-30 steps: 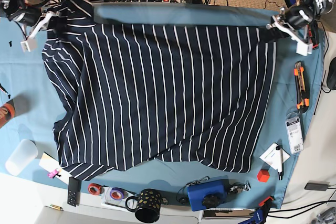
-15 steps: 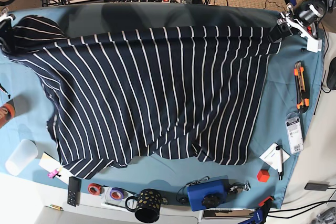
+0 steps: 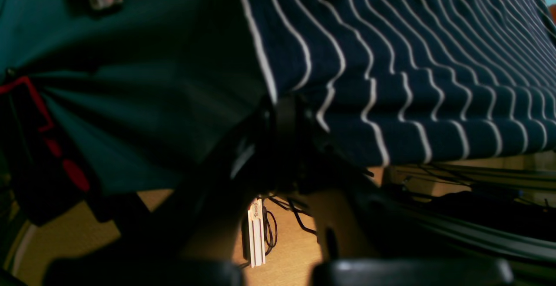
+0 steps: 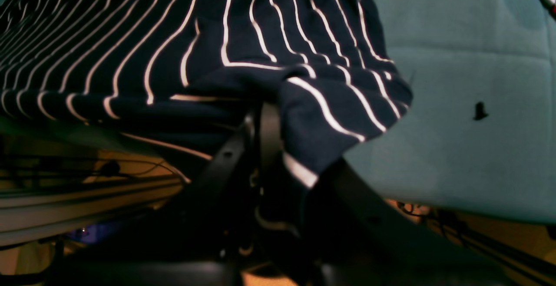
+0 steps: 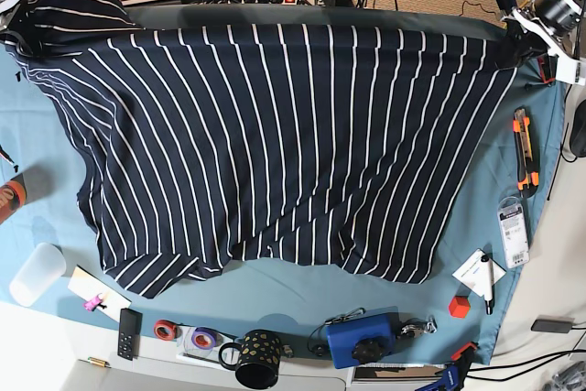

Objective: Layout the t-shirt on the table in an organized manner, then fold the t-shirt properly
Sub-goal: 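Lift the collar edge with both grippers and fold it toward the hem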

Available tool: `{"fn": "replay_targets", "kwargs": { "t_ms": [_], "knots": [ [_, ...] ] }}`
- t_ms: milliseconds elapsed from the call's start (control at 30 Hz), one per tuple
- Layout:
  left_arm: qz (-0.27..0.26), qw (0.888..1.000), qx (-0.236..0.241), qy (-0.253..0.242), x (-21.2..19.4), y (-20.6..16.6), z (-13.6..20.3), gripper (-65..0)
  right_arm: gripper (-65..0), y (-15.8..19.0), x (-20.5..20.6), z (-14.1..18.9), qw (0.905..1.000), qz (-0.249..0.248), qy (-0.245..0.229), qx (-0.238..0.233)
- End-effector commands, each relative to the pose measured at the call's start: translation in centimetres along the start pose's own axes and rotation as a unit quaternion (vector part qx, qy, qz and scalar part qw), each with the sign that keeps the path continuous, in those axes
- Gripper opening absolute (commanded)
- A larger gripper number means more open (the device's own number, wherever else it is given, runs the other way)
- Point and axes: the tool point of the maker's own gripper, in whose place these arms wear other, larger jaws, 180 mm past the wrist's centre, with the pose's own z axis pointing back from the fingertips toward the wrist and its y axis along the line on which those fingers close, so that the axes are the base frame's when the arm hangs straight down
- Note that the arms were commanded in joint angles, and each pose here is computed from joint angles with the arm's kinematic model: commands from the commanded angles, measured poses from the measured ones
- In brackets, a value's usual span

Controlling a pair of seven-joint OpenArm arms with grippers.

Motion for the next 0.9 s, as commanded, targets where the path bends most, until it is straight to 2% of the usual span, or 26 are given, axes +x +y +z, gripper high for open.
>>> {"fn": "replay_targets", "kwargs": {
  "t_ms": [0,167,233,367,433,533,633,733,867],
  "knots": [
    [-0.013,1.0,0.012,-0.016,1.1,0.4,0.6,-65.0,-65.0,-0.2,1.5,0.4,0.9996,0.008,-0.027,-0.007],
    [-0.015,0.999,0.0,-0.052,2.7,-0.1,0.4,-65.0,-65.0,0.0,4.1,-0.6,0.996,0.009,-0.089,0.0],
    [-0.016,0.997,-0.001,-0.07,3.5,-0.1,0.4,-65.0,-65.0,0.3,4.8,-1.5,0.9951,0.016,-0.098,0.006],
    [-0.03,0.997,0.006,-0.073,4.4,0.0,-0.5,-65.0,-65.0,0.5,4.1,-4.5,0.9978,0.034,-0.056,0.005],
    [-0.039,0.997,-0.009,-0.063,4.3,-0.9,-1.7,-65.0,-65.0,0.6,3.1,-6.1,0.9987,0.047,-0.019,-0.002],
    [-0.063,0.996,-0.017,-0.064,4.7,-2.3,-3.7,-65.0,-65.0,0.5,1.9,-8.0,0.9969,0.071,0.029,-0.018],
    [-0.075,0.995,0.006,-0.066,5.7,-2.4,-5.3,-65.0,-65.0,0.8,1.7,-9.8,0.9934,0.097,0.056,-0.025],
    [-0.098,0.991,0.026,-0.087,7.6,-2.4,-6.1,-65.0,-65.0,1.4,3.1,-11.3,0.9915,0.121,0.042,-0.026],
    [-0.135,0.985,0.037,-0.099,9.4,-3.1,-7.4,-65.0,-65.0,1.1,6.2,-12.6,0.9897,0.137,-0.007,-0.042]
  ]
}}
